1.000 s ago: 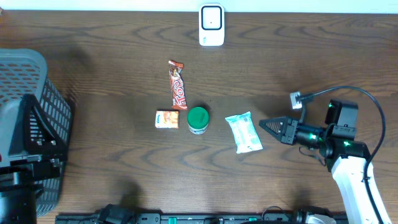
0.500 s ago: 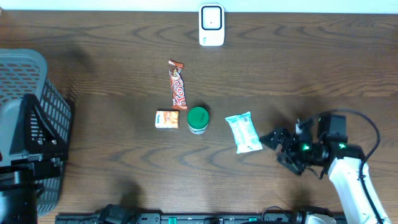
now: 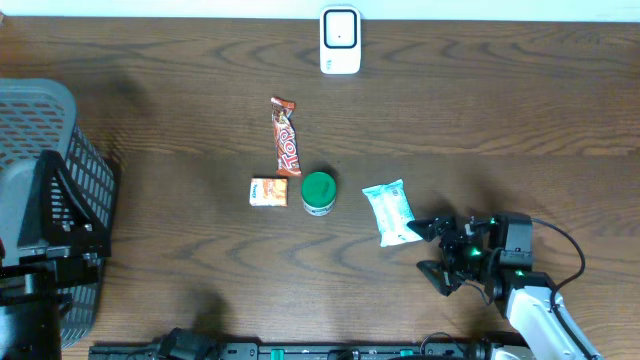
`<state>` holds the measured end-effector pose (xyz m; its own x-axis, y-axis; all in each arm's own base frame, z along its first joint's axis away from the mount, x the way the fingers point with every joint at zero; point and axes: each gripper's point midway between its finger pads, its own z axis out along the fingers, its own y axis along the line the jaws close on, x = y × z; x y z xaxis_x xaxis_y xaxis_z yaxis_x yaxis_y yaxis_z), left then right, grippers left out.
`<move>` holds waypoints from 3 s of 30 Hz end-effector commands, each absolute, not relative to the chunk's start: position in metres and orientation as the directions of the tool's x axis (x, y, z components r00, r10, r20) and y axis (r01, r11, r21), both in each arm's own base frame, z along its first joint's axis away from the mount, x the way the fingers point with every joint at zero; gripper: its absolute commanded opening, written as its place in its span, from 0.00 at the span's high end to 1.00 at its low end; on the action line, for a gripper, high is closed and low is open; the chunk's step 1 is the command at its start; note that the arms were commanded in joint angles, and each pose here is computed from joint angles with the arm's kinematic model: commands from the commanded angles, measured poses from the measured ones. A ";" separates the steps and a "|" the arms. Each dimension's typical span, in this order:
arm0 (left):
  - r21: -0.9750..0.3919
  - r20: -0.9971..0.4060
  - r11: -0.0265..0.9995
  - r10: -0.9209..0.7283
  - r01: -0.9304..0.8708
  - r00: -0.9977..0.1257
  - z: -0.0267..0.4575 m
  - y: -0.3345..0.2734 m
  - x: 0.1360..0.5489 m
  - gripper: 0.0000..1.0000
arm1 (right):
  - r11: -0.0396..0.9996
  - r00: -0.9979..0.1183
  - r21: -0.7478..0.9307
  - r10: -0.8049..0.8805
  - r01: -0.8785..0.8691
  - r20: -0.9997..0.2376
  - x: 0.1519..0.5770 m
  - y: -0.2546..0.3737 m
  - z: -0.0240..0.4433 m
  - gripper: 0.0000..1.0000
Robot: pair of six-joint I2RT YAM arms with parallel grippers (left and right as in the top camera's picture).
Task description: Scan the item barcode
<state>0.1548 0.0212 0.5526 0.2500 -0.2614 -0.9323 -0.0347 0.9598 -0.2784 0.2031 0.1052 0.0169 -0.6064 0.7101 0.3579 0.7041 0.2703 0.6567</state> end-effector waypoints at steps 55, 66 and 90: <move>-0.249 -0.968 0.968 -0.250 -0.037 -0.021 0.478 -0.014 0.233 0.18 | 0.696 -0.729 0.656 0.606 0.293 -0.318 0.253 0.089 0.032 0.73; -0.446 -0.677 0.839 -0.090 0.310 -0.730 0.294 -0.171 0.350 0.92 | 0.637 -0.680 0.626 0.699 0.450 -0.221 0.242 0.058 0.016 0.90; -0.469 -0.355 0.816 0.176 0.338 -0.918 0.119 -0.259 0.360 0.93 | 0.622 -0.712 0.604 0.691 0.499 -0.123 0.243 0.082 -0.018 0.80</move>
